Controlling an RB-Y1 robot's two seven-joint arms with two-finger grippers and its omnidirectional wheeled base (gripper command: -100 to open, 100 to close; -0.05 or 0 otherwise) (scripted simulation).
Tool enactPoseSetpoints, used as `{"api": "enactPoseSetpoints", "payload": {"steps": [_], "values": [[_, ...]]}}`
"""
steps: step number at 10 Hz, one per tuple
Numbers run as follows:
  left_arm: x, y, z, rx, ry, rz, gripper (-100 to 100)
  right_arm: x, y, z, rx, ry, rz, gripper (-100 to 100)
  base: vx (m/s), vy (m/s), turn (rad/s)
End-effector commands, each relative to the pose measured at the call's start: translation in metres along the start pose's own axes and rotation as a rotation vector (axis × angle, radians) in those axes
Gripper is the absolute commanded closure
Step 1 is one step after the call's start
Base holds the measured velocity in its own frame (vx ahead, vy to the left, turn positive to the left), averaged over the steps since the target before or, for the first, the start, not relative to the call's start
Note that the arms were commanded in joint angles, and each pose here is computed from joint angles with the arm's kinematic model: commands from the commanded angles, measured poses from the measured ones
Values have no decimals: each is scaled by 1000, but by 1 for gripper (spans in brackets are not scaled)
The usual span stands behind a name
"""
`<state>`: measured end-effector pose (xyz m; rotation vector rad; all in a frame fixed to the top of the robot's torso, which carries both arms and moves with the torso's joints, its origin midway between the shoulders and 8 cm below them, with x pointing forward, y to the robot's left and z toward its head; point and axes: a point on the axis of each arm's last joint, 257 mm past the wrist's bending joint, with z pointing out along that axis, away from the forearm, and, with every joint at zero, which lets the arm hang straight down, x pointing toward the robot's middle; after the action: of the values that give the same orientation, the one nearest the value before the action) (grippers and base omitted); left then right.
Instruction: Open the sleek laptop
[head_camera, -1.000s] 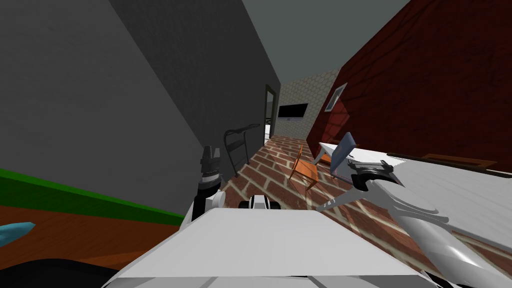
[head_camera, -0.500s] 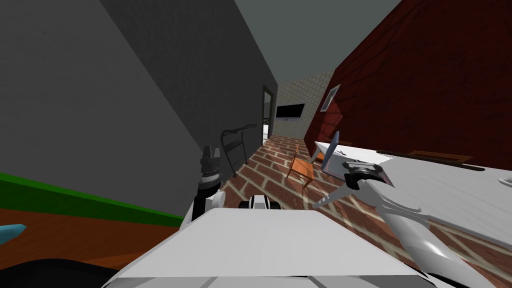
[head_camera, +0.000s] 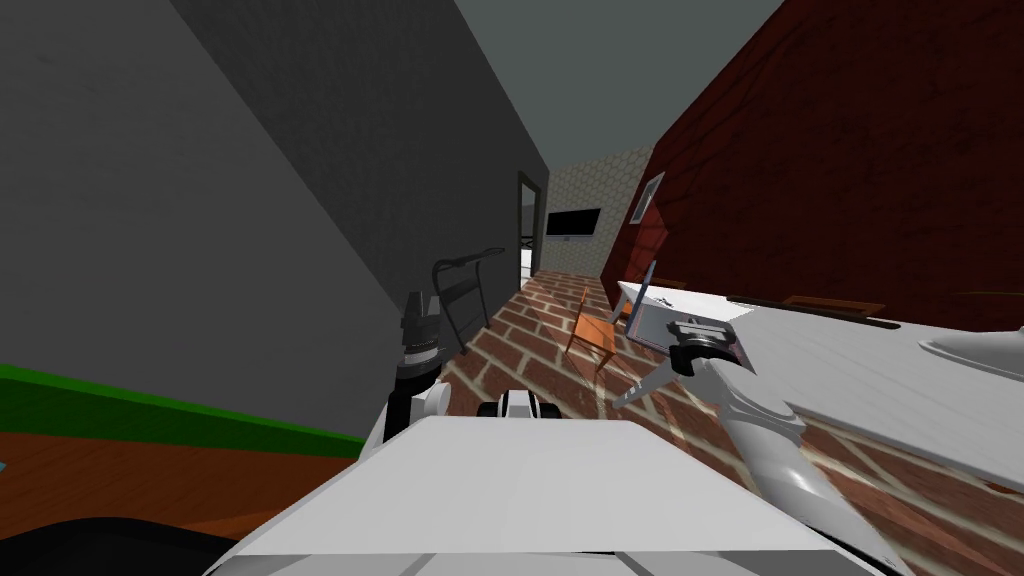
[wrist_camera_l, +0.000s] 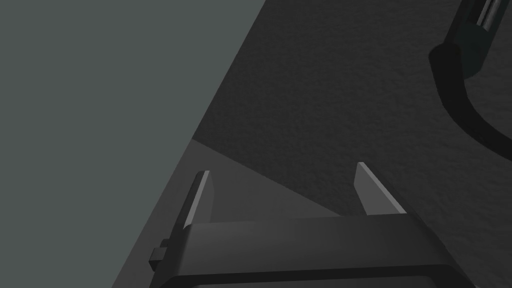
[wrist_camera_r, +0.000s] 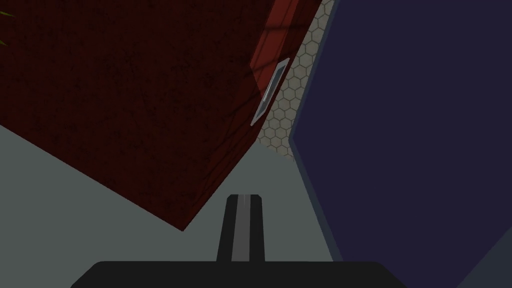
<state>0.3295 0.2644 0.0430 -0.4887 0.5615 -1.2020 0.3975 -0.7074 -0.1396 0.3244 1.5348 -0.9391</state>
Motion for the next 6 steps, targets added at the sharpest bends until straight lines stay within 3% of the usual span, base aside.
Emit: {"api": "enactPoseSetpoints", "payload": {"steps": [1, 3, 4, 6], "values": [[0, 0, 0, 0, 0, 0, 0, -1, 12, -8, -1, -4, 66, 100, -44, -86, -30], [0, 0, 0, 0, 0, 0, 0, -3, 16, -11, -1, -6, 84, 100, -19, -48, -26], [0, 0, 0, 0, 0, 0, 0, -24, 22, -8, -39, -54, 64, -100, -13, -52, 70], [0, 0, 0, 0, 0, 0, 0, -45, 27, -6, -76, -100, 39, -100, -16, -86, 64]]}}
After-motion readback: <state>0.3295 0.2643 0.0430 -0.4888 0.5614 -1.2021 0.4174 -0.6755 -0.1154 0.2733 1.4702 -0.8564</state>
